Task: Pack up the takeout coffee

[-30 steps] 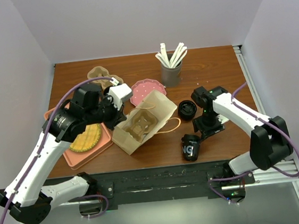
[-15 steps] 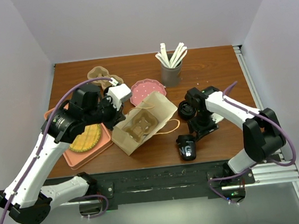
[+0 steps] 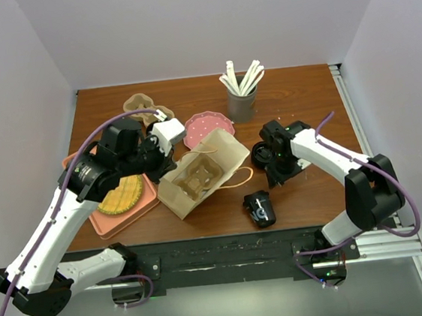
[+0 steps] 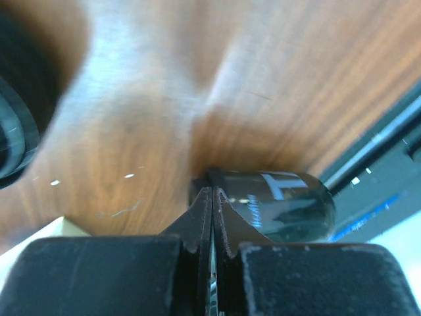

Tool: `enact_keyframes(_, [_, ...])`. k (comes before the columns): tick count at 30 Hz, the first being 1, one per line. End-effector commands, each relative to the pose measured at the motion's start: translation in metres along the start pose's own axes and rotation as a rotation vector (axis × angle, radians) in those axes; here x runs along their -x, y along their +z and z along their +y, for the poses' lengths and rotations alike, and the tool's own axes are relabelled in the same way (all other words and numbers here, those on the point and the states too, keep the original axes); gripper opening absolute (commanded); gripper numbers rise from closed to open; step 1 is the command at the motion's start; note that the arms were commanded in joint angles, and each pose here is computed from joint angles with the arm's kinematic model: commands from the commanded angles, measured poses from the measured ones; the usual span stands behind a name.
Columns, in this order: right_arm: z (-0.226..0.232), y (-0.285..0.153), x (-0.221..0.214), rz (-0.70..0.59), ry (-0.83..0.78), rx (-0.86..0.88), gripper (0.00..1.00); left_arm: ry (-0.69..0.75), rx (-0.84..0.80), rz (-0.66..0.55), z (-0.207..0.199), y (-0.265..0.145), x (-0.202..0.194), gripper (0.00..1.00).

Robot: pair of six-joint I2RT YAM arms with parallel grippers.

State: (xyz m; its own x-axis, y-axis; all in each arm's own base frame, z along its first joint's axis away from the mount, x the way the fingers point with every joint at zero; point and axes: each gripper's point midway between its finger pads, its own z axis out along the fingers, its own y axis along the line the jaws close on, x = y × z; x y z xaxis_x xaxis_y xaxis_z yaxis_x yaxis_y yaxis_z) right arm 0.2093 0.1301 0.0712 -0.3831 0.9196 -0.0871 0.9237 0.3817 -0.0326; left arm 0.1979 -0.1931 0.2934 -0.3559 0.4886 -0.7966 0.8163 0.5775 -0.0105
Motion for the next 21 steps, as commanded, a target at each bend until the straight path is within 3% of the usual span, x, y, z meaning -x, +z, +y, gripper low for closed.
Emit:
enact_keyframes(1, [0.051,-0.026,0.023,-0.143,-0.189,0.200,0.00,0.042,0.035,-0.078,0.004,-0.015,0.023,0.00])
enact_keyframes(3, [0.071,-0.043,0.031,-0.200,-0.358,0.243,0.00,0.050,0.066,-0.091,0.008,-0.020,0.028,0.00])
enact_keyframes(5, [0.091,-0.069,0.030,-0.230,-0.586,0.325,0.20,0.061,0.107,-0.110,0.014,-0.026,0.029,0.00])
enact_keyframes(9, [0.082,-0.098,0.019,-0.238,-0.849,0.379,0.43,0.070,0.130,-0.160,0.015,-0.034,0.032,0.00])
enact_keyframes(10, [0.071,-0.102,0.018,-0.225,-0.860,0.373,0.61,0.073,0.119,-0.177,0.012,-0.036,0.033,0.00])
enact_keyframes(13, [0.044,-0.091,-0.002,-0.060,-0.971,0.321,0.77,0.096,0.090,-0.243,0.003,-0.045,0.041,0.00])
enact_keyframes(16, [0.021,-0.088,-0.027,0.123,-1.068,0.309,0.89,0.111,0.090,-0.291,0.000,-0.055,0.049,0.00])
enact_keyframes(21, [0.013,-0.085,-0.033,0.180,-1.158,0.314,0.94,0.126,0.074,-0.319,-0.005,-0.061,0.052,0.00])
